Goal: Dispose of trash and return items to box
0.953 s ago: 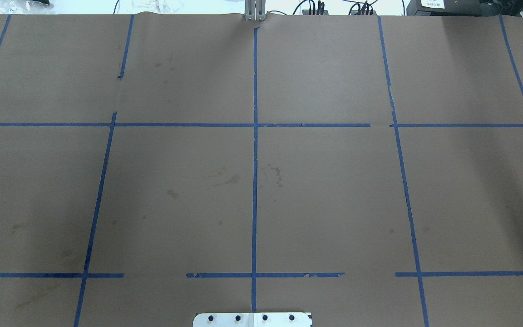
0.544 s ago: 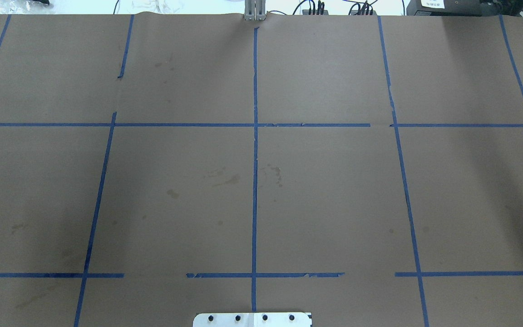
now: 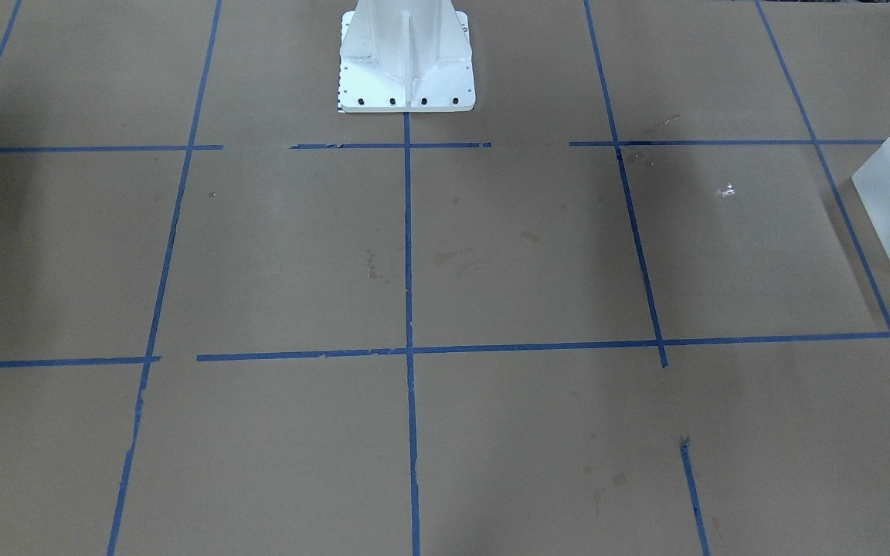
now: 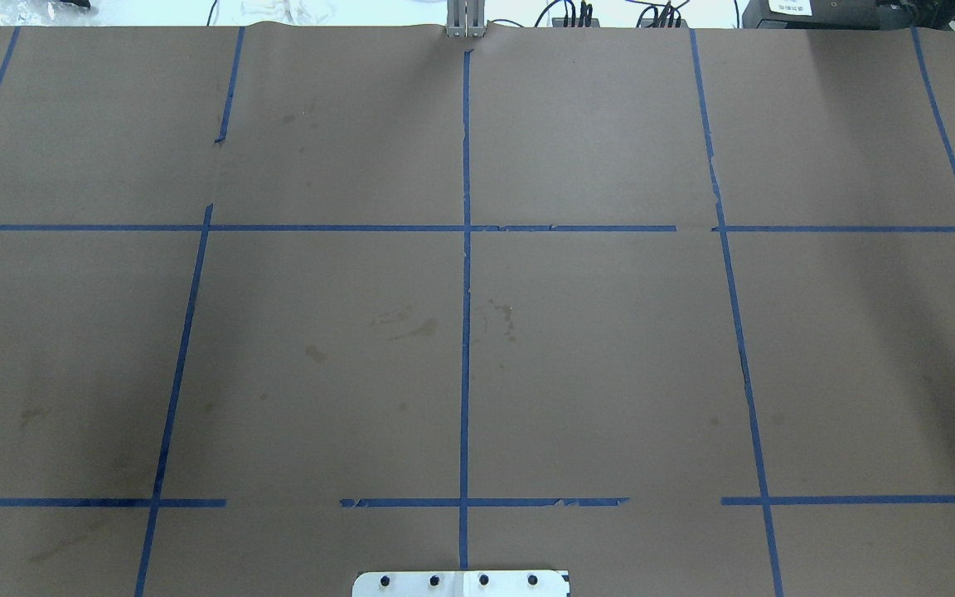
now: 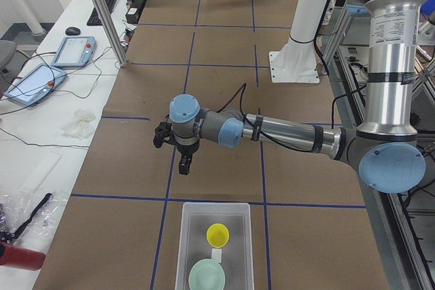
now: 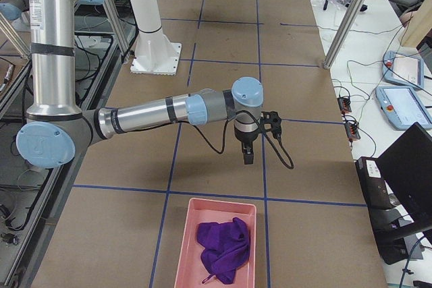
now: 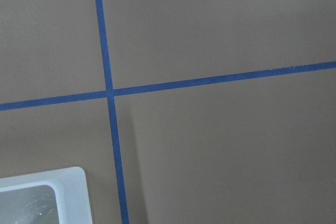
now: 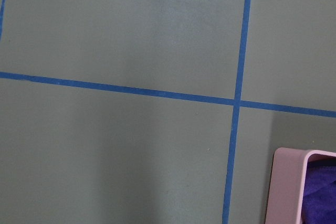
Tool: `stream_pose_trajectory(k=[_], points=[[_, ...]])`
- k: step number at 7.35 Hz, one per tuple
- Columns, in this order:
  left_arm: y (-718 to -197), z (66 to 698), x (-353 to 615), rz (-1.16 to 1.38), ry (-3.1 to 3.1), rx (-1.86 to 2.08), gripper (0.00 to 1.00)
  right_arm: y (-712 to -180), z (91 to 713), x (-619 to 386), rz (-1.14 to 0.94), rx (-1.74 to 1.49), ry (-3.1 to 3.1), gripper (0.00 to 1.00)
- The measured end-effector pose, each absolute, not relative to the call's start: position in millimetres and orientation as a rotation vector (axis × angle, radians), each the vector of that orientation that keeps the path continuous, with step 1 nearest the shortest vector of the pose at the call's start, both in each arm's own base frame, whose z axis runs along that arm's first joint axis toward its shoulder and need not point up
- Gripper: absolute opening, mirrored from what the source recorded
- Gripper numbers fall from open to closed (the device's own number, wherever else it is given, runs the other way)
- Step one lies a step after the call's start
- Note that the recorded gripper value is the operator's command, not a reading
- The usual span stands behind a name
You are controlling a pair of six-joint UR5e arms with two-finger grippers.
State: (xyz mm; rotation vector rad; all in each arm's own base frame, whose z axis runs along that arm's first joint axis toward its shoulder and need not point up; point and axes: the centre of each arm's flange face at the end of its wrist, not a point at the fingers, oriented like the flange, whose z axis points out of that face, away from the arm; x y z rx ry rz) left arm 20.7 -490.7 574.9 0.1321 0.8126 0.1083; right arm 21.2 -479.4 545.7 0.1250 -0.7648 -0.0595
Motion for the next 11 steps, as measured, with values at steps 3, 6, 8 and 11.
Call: stream_pose_trajectory(k=[3,6,8,11], points=[[-491.5,581.7,20.5,0.105,0.812,0.126,1.00,-481.4,554.3,18.5,-0.059,0.110,-0.767,1.00],[-494.6,573.2,20.9,0.113,0.814,0.143,1.00,-481.9,569.9,14.3,-0.057,0.076,-0.774,1.00],[-492.6,565.8,19.7,0.117,0.817,0.158,1.00,-482.9,583.1,13.0,-0.052,0.050,-0.785,1.00],[-492.4,557.3,19.8,0.124,0.818,0.172,1.00,-481.0,583.8,12.1,-0.051,0.045,-0.800,1.00]])
